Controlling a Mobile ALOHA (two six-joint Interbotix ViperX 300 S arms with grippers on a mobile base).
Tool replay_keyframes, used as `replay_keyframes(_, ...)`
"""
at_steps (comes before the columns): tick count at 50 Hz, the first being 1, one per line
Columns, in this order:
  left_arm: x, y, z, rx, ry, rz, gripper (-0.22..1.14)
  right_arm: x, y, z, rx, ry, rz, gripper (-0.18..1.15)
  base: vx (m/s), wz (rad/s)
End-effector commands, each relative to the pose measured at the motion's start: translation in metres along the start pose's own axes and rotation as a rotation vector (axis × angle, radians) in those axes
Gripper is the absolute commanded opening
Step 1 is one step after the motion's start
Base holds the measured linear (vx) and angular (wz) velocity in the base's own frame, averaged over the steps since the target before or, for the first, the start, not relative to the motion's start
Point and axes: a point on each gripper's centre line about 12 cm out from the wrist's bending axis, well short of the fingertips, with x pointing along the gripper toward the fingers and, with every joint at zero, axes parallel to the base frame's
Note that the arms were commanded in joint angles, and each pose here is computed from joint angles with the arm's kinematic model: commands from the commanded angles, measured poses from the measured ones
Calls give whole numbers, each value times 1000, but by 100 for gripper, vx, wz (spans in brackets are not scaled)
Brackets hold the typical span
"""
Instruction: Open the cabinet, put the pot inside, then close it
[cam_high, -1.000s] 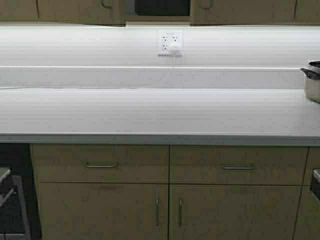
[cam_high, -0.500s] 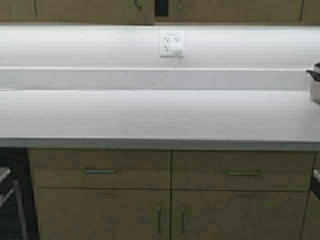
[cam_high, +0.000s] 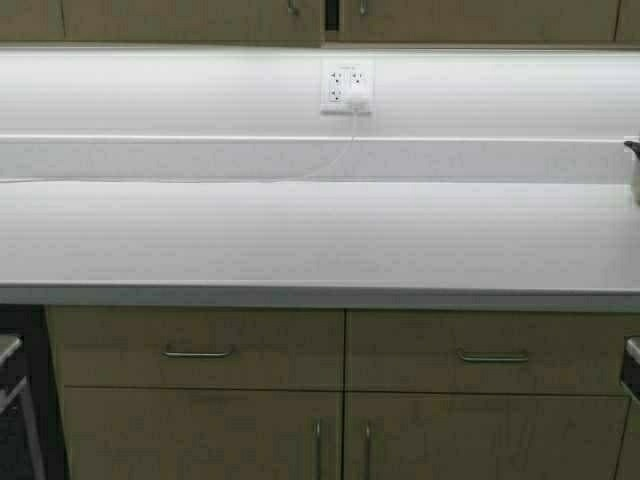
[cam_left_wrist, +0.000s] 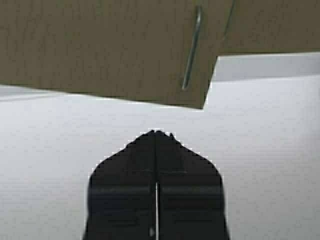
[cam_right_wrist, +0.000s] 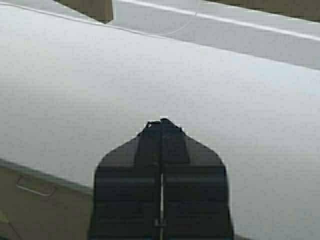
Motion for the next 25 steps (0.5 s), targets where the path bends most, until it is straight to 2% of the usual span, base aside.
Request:
replay_keyframes(1, 46, -7, 32, 3, -65, -15, 4, 7, 2, 7, -5, -18, 12, 6, 7, -3)
replay_keyframes(5, 65, -9, 38, 1, -51, -22, 4, 12, 3, 13, -1, -29, 15, 6, 8, -6)
replay_keyframes(9, 65, -9, 38, 5, -45, -22, 4, 12, 4, 21, -1, -53, 23, 6, 9, -10)
replay_keyframes(17, 32, -6, 26, 9, -63, -11, 4, 20, 5, 38, -13, -86, 27, 6, 14, -10)
replay_keyframes(25, -1, -6, 5, -4, -23, -13, 4, 48, 7, 69, -14, -111, 25, 6, 20, -12)
